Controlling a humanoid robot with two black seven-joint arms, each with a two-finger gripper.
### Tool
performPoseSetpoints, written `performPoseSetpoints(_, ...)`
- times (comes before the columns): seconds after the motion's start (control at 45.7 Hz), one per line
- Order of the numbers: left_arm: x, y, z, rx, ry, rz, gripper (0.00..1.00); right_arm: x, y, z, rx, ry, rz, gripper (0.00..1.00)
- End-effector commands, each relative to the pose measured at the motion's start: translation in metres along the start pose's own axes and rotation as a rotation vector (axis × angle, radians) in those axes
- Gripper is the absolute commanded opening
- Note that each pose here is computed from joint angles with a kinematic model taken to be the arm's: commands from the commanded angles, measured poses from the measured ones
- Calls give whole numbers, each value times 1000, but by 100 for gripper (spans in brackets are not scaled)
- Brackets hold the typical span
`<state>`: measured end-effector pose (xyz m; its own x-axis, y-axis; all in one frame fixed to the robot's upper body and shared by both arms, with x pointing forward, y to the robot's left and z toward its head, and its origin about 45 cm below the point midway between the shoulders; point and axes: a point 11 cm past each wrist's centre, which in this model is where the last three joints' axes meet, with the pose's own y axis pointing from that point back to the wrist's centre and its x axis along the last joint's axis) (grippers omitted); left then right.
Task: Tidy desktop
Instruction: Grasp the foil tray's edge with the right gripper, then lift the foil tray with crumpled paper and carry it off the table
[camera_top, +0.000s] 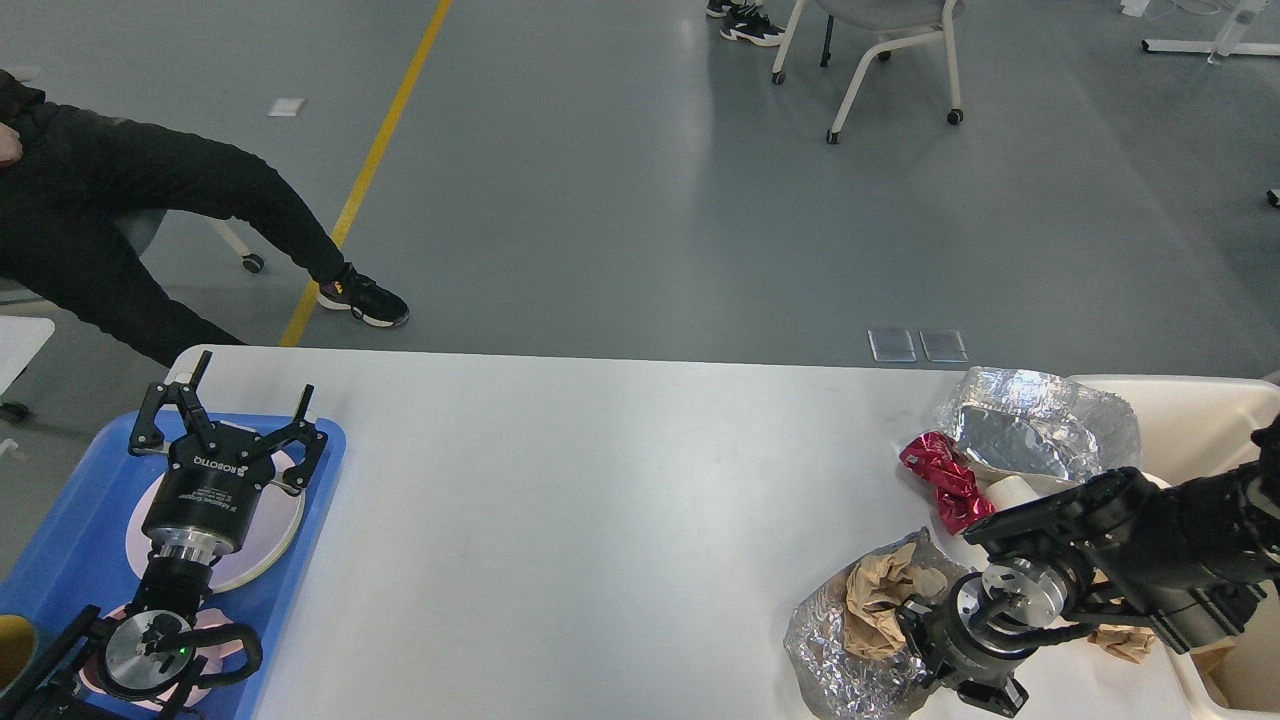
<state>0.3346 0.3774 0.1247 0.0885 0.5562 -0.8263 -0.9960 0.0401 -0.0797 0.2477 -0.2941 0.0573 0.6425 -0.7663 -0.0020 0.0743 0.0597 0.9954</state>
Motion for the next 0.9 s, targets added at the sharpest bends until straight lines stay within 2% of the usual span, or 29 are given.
performPoseSetpoints(0.0,0,0,0,0,1,0,96,0,-1,1,-2,3,3,0)
performPoseSetpoints(0.328,0,0,0,0,1,0,96,-7,7,-5,14,17,-31,0)
performPoseSetpoints(0.657,0,0,0,0,1,0,96,-4,66,-12,87,19,-56,0)
performPoseSetpoints(0.876,0,0,0,0,1,0,96,2,124,-30,195,55,-99,0)
